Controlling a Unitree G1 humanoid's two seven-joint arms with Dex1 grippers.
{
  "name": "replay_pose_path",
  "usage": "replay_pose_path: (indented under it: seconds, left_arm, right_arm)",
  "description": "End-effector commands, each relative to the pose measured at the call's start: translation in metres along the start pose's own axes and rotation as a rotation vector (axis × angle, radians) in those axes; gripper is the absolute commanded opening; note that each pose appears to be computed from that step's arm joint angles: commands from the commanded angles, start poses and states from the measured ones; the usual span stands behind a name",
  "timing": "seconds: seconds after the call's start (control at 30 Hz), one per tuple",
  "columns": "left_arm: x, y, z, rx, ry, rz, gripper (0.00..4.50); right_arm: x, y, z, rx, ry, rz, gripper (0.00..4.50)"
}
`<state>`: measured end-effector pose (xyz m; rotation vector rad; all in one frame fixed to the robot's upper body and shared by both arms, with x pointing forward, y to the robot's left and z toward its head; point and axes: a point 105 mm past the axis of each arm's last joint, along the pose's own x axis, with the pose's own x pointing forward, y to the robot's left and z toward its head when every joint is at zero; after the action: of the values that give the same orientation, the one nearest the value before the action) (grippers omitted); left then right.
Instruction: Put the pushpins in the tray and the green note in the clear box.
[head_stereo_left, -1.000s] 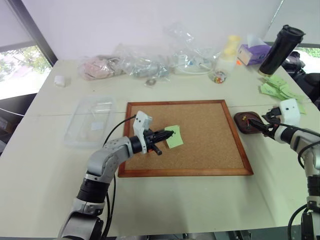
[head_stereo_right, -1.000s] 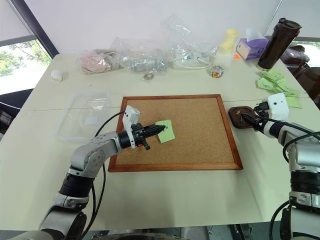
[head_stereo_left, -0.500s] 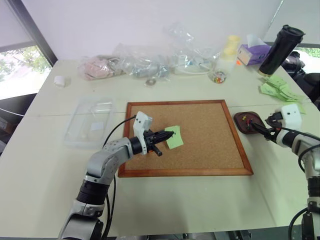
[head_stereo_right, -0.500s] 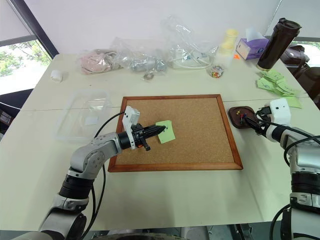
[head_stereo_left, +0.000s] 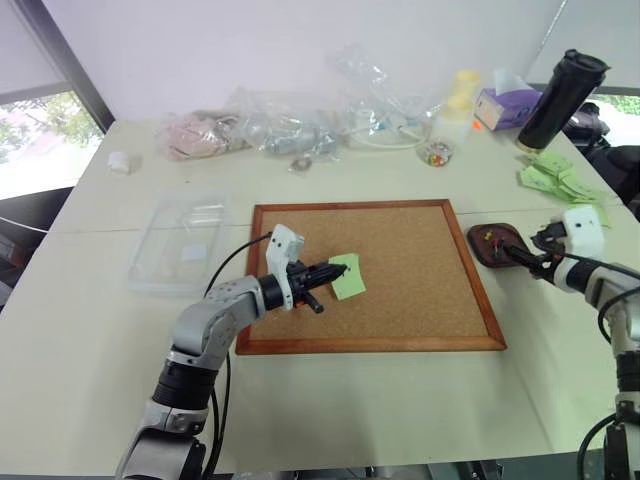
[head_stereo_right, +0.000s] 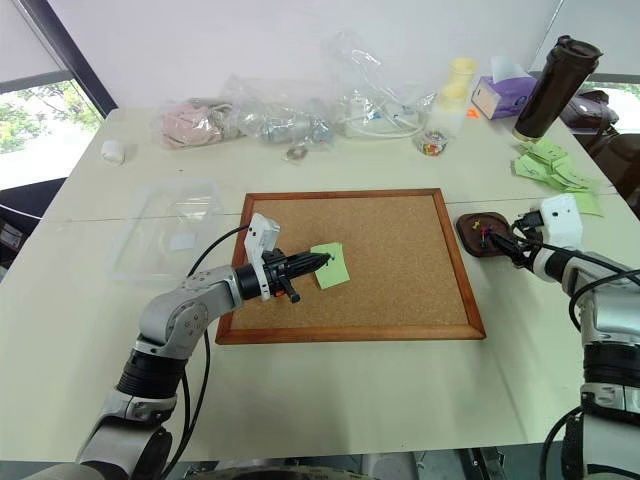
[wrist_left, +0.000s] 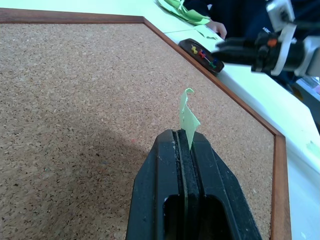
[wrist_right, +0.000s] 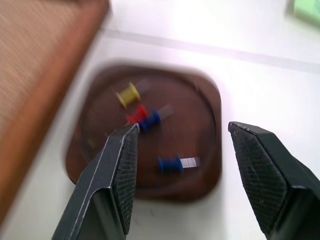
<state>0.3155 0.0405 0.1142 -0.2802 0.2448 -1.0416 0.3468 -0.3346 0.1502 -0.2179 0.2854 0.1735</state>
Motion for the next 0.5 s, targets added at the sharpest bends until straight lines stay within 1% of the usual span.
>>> replay_pose_path:
  seconds: [0.03,0.13,0.2,0.37,0.43,0.5]
  left_arm:
    - [-0.002,-0.008,0.011,0.056,-0.022,-0.029,0.0]
    - [-0.004,-0.01,0.017,0.092,-0.028,-0.034,0.0]
    - [-0.005,-0.01,0.021,0.113,-0.029,-0.033,0.0]
    - [-0.009,-0.012,0.034,0.156,-0.05,-0.029,0.0]
    - [-0.011,-0.012,0.04,0.159,-0.068,-0.02,0.0]
    - [-0.02,-0.005,0.054,0.174,-0.113,0.036,0.0]
  right_arm:
    - [-0.014,0.018,0.056,-0.076,-0.145,0.095,2.9]
    - [-0.02,0.05,0.07,-0.109,-0.172,0.246,2.9]
    - [-0.026,0.074,0.074,-0.127,-0.178,0.36,2.9]
    - [-0.038,0.13,0.077,-0.175,-0.178,0.621,2.9]
    - [-0.039,0.145,0.077,-0.199,-0.186,0.68,2.9]
    - [-0.037,0.166,0.077,-0.219,-0.194,0.753,2.9]
